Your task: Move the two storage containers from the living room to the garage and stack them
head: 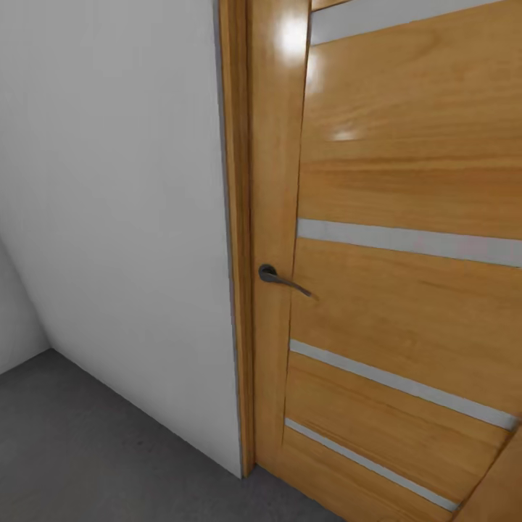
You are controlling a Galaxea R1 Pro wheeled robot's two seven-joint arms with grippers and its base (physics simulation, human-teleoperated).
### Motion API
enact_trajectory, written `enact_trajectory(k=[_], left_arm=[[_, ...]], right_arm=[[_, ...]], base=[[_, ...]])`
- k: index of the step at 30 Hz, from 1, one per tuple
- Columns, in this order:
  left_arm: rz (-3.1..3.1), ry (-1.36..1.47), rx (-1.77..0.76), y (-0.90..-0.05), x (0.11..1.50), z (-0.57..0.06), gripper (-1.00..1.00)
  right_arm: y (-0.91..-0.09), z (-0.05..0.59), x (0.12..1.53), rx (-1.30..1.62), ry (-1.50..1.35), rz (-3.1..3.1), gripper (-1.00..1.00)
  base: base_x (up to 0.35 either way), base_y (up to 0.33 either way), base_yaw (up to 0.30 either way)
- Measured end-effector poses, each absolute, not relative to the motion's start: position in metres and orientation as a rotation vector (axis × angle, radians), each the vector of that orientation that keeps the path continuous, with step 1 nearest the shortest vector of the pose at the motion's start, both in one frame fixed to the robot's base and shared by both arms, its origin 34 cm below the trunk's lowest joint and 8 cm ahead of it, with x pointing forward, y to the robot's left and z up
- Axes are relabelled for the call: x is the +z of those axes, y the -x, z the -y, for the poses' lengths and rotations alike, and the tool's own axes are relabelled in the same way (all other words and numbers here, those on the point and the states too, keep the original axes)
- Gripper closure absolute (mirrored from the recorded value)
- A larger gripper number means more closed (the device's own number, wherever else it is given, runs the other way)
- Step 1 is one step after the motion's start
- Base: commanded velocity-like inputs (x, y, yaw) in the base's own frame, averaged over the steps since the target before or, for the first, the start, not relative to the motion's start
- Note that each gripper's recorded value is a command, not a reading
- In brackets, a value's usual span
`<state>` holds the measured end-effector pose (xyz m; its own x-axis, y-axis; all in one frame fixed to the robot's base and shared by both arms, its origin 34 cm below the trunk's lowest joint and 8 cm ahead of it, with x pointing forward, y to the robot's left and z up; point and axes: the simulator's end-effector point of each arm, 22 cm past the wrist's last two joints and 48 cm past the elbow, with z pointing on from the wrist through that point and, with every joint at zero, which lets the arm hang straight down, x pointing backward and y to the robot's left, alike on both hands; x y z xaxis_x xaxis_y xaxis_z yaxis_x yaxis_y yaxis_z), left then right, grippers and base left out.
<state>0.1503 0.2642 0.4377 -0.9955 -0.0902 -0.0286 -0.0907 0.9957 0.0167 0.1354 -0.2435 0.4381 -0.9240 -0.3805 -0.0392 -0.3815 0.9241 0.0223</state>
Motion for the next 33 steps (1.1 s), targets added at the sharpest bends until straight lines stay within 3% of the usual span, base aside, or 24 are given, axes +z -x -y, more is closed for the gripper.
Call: enact_trajectory(k=[33], left_arm=[[-3.111, 0.141, 0.027, -0.1501, 0.4377, -0.2634, -1.00]], right_arm=[[-0.1354, 0.2434, 0.4381, 0.046, 0.604, -3.048, -1.00]], base=[[0.000, 0.000, -0.242]])
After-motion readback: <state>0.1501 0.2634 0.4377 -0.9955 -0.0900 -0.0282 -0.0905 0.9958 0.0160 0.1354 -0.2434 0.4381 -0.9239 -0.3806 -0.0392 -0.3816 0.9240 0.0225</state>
